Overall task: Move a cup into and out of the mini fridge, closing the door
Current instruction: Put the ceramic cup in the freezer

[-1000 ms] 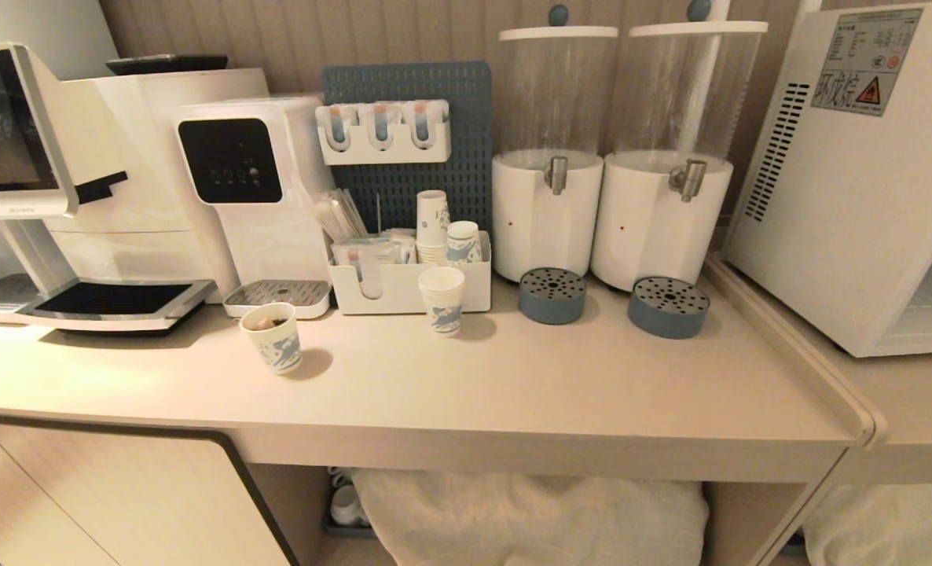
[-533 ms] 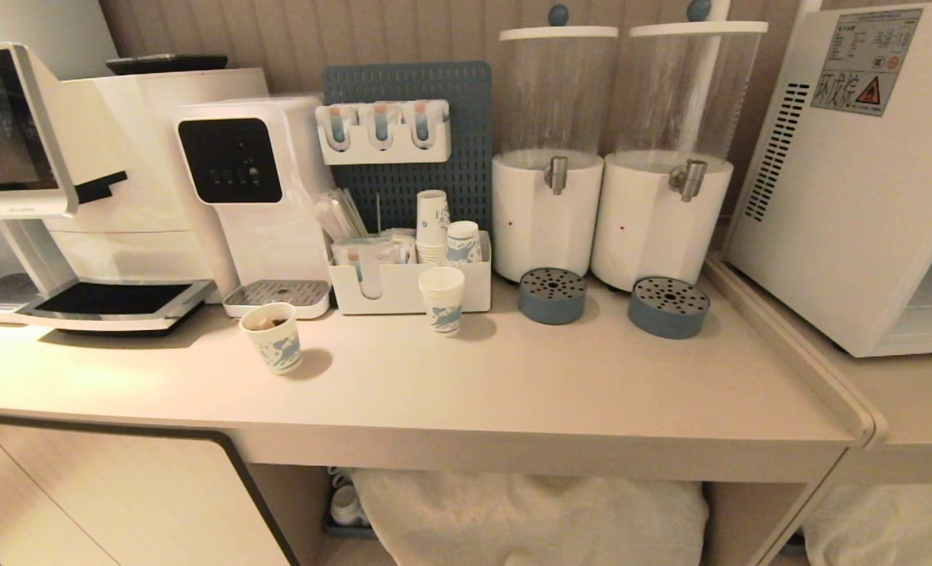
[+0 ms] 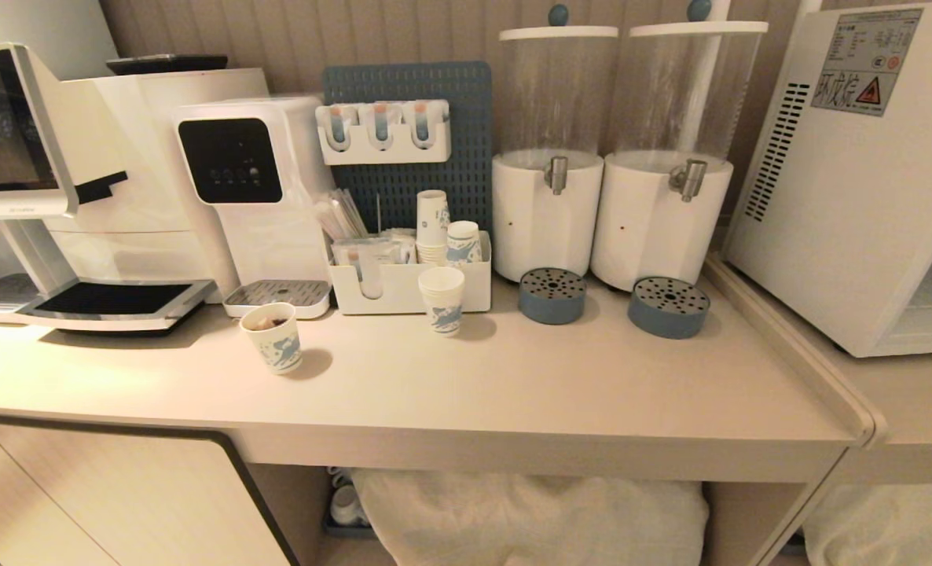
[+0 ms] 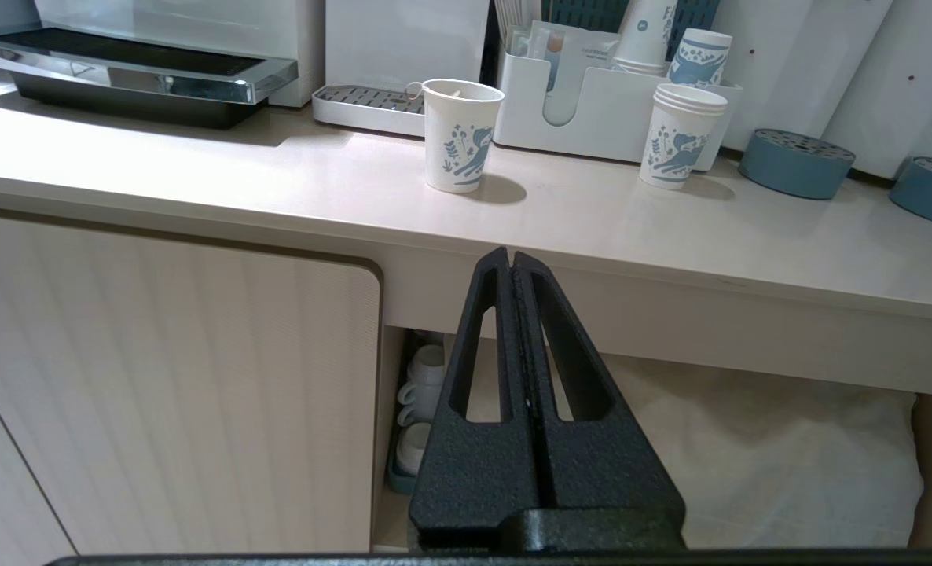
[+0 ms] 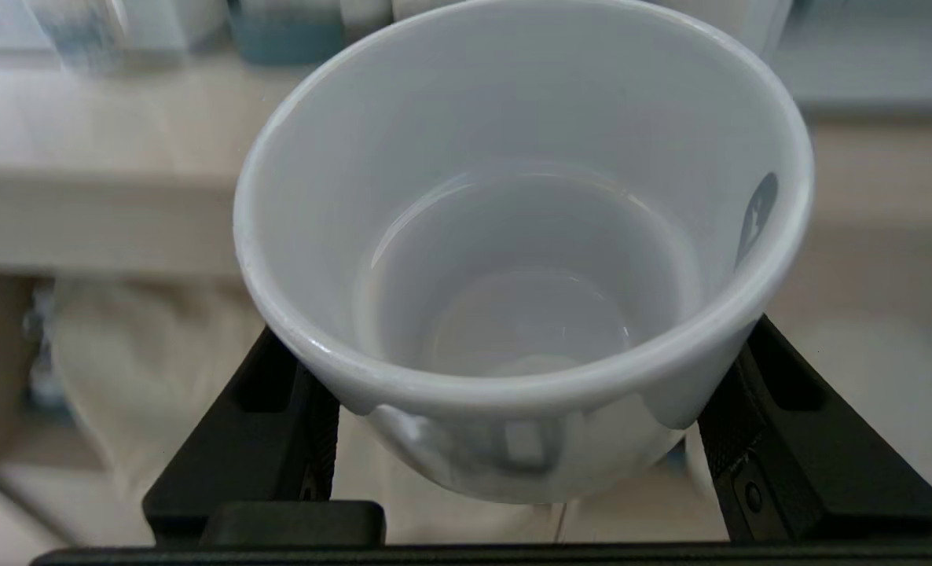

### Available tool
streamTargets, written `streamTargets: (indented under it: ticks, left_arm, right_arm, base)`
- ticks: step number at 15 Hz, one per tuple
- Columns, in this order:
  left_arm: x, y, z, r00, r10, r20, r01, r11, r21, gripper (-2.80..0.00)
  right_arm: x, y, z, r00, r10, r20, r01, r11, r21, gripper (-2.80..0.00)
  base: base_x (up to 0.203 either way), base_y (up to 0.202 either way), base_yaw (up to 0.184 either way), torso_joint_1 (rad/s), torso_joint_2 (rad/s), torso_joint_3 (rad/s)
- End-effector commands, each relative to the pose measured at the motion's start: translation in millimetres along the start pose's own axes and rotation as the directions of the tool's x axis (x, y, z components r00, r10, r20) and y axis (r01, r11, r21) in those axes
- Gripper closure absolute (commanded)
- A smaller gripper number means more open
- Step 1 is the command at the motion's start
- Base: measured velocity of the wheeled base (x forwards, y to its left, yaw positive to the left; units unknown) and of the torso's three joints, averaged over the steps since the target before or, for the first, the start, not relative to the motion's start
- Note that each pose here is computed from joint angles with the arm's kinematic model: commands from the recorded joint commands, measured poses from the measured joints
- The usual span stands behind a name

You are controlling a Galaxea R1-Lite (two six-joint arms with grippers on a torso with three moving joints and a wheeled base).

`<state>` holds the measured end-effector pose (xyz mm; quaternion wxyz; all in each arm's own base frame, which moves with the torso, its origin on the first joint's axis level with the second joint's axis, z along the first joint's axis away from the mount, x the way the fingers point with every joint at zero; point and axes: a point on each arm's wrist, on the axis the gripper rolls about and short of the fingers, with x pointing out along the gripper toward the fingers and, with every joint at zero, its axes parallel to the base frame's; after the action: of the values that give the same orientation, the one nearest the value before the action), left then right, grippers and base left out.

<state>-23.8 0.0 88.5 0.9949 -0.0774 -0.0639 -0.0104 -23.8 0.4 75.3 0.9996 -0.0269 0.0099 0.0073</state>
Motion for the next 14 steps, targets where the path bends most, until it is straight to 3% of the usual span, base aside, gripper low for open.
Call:
streamTargets:
  ticks: [1,14]
  left_arm:
    - [1.6,1.8,-11.3,0.999,0.006,-0.035,-0.006,1.0,-0.001,0.0]
    - [1.6,1.8,-11.3,0.999,0.006,-0.035,-0.006,1.0,-0.001,0.0]
  right_arm:
    - [-0.6,-0.1,0.6,1.0,-0.001,-0.015,0.001,1.0,0.016,0.0]
    - [-0.5,-0.1,1.4,1.0,-0.002,-0.004,0.002,0.999,0.037,0.0]
  base:
    - [0.0,0.0,0.0,0.0,0.0,0.0]
    - [0.0,-0.007,0.001,0.0,0.0,0.0]
